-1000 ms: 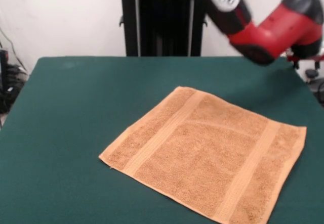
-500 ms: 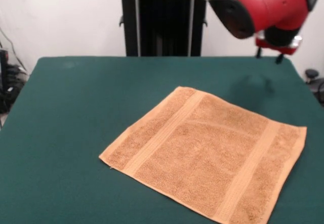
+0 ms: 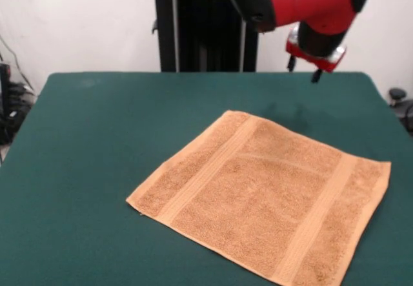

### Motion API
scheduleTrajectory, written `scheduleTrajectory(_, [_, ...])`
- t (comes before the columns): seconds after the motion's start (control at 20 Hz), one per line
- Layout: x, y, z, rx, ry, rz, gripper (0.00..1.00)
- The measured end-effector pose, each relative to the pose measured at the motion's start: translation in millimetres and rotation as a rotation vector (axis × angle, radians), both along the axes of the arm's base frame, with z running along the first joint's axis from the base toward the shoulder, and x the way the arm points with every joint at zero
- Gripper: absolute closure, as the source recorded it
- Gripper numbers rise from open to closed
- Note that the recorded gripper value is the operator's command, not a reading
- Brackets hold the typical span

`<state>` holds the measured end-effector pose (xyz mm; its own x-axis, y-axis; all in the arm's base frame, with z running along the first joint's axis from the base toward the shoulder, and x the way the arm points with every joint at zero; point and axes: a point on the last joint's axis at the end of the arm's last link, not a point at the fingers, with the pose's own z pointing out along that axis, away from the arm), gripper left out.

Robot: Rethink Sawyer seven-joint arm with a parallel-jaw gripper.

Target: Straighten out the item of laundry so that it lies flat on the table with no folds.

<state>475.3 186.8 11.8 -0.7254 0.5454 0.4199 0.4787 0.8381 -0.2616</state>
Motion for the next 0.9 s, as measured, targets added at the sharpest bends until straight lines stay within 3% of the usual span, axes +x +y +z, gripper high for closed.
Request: scheduleTrajectory(0.9, [43.6, -26.2, -1.3, -0.046, -0.078, -0.051, 0.00])
